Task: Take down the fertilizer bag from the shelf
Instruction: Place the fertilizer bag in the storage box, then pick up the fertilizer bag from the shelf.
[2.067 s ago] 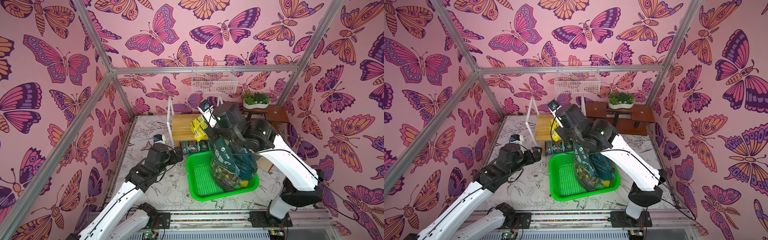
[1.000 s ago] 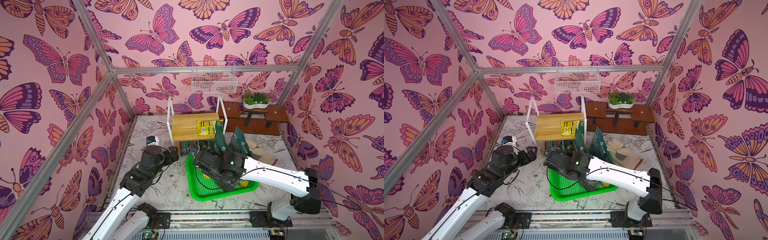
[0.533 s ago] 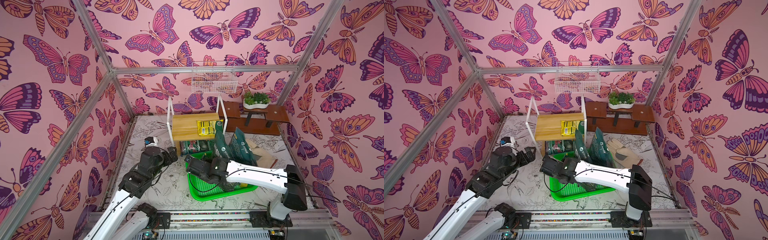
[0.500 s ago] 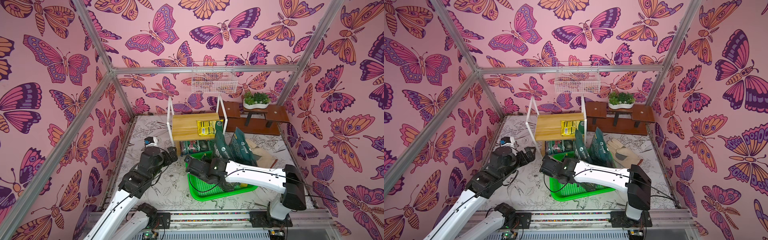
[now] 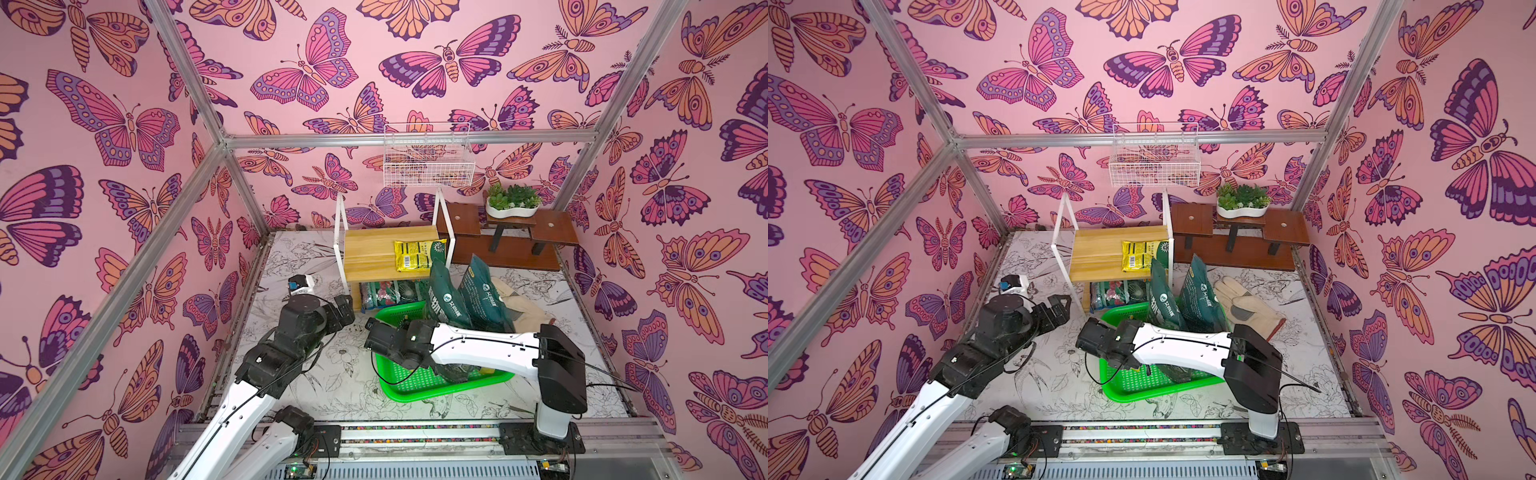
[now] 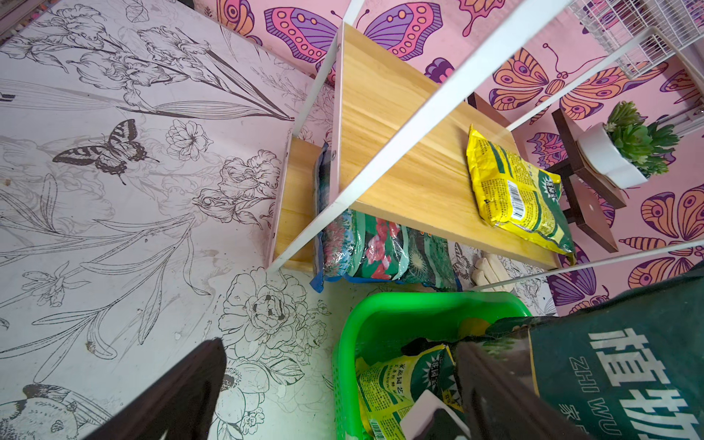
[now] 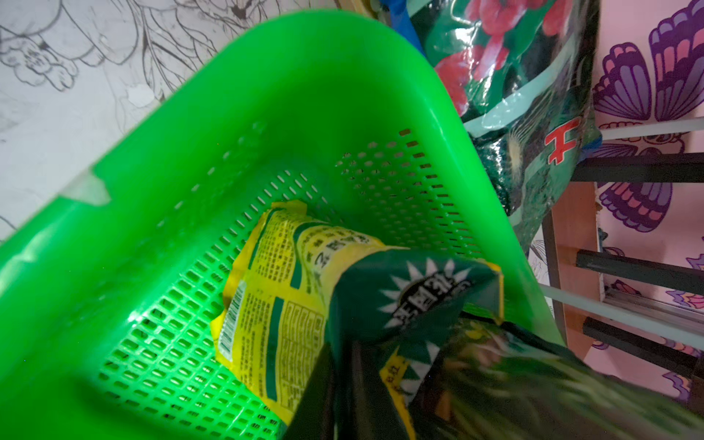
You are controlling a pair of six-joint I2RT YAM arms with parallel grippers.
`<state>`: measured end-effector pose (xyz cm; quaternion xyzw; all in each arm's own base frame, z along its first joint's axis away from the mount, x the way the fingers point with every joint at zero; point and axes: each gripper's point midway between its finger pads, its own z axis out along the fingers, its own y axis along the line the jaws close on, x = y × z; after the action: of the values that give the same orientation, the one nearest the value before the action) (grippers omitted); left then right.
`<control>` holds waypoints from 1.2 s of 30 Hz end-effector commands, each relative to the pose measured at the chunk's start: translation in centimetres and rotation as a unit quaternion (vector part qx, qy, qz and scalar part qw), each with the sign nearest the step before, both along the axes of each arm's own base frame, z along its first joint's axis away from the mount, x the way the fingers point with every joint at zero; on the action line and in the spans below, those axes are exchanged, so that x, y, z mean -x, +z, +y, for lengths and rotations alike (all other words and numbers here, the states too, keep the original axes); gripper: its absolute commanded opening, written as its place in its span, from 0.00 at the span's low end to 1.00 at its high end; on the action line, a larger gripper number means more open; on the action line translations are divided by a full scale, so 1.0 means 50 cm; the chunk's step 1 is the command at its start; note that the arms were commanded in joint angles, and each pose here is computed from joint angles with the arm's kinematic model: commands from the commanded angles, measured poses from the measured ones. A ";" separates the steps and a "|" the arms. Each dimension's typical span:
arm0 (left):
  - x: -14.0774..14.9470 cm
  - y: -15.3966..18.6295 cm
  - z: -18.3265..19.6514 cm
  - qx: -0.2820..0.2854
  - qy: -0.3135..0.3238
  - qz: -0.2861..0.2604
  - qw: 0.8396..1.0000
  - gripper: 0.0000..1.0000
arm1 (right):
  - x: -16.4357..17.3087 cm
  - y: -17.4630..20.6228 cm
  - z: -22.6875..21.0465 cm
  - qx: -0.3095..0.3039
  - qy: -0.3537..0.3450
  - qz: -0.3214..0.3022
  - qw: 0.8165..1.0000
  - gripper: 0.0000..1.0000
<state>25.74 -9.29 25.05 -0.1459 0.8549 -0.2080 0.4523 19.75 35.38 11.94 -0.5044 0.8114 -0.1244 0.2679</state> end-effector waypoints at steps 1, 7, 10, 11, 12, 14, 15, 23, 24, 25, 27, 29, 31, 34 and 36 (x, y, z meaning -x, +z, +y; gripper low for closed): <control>0.002 -0.006 0.008 -0.003 0.008 0.004 1.000 1.00 | -0.006 0.046 0.001 -0.058 -0.016 0.008 0.998 0.43; -0.001 0.008 0.003 -0.001 0.003 -0.002 1.000 1.00 | -0.010 0.146 0.005 -0.135 -0.017 -0.007 0.991 0.47; -0.004 0.023 -0.004 0.004 -0.005 -0.006 1.000 1.00 | -0.010 0.219 0.004 -0.183 -0.013 -0.019 0.983 0.48; -0.004 0.031 -0.008 0.007 -0.010 -0.009 1.000 1.00 | -0.009 0.267 -0.003 -0.217 -0.010 -0.027 0.976 0.49; -0.005 0.037 -0.013 0.011 -0.016 -0.010 1.000 1.00 | -0.008 0.297 -0.005 -0.240 -0.007 -0.033 0.970 0.50; -0.007 0.054 -0.027 0.019 -0.032 -0.012 0.999 1.00 | -0.007 0.364 -0.015 -0.294 0.002 -0.047 0.955 0.55; -0.007 0.063 -0.035 0.025 -0.040 -0.014 0.999 1.00 | -0.009 0.391 -0.023 -0.315 0.002 -0.051 0.948 0.57; -0.014 0.140 -0.130 0.057 -0.123 -0.019 0.991 0.99 | -0.070 0.520 -0.138 -0.454 -0.051 -0.027 0.889 0.58; -0.016 0.150 -0.143 0.060 -0.131 -0.020 0.989 0.99 | -0.076 0.520 -0.149 -0.454 -0.057 -0.029 0.889 0.57; -0.018 0.160 -0.158 0.063 -0.140 -0.021 0.988 0.98 | -0.085 0.518 -0.160 -0.453 -0.067 -0.030 0.889 0.57; -0.025 0.177 -0.186 0.067 -0.156 -0.023 0.985 0.97 | -0.096 0.514 -0.178 -0.454 -0.083 -0.028 0.886 0.57; -0.034 0.191 -0.212 0.072 -0.168 -0.025 0.983 0.96 | -0.104 0.513 -0.194 -0.464 -0.099 -0.026 0.880 0.56; -0.046 0.194 -0.232 0.071 -0.171 -0.021 0.982 0.94 | -0.108 0.514 -0.208 -0.471 -0.109 -0.031 0.875 0.56; -0.075 0.177 -0.250 0.064 -0.162 -0.008 0.985 0.88 | -0.114 0.516 -0.229 -0.474 -0.122 -0.043 0.871 0.56; -0.097 0.154 -0.260 0.056 -0.153 0.005 0.987 0.81 | -0.117 0.515 -0.243 -0.474 -0.131 -0.051 0.869 0.54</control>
<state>29.41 -21.86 33.54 -0.0297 0.8514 -0.3337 0.4037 25.68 24.06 36.99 -0.2176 0.8196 0.2066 0.4880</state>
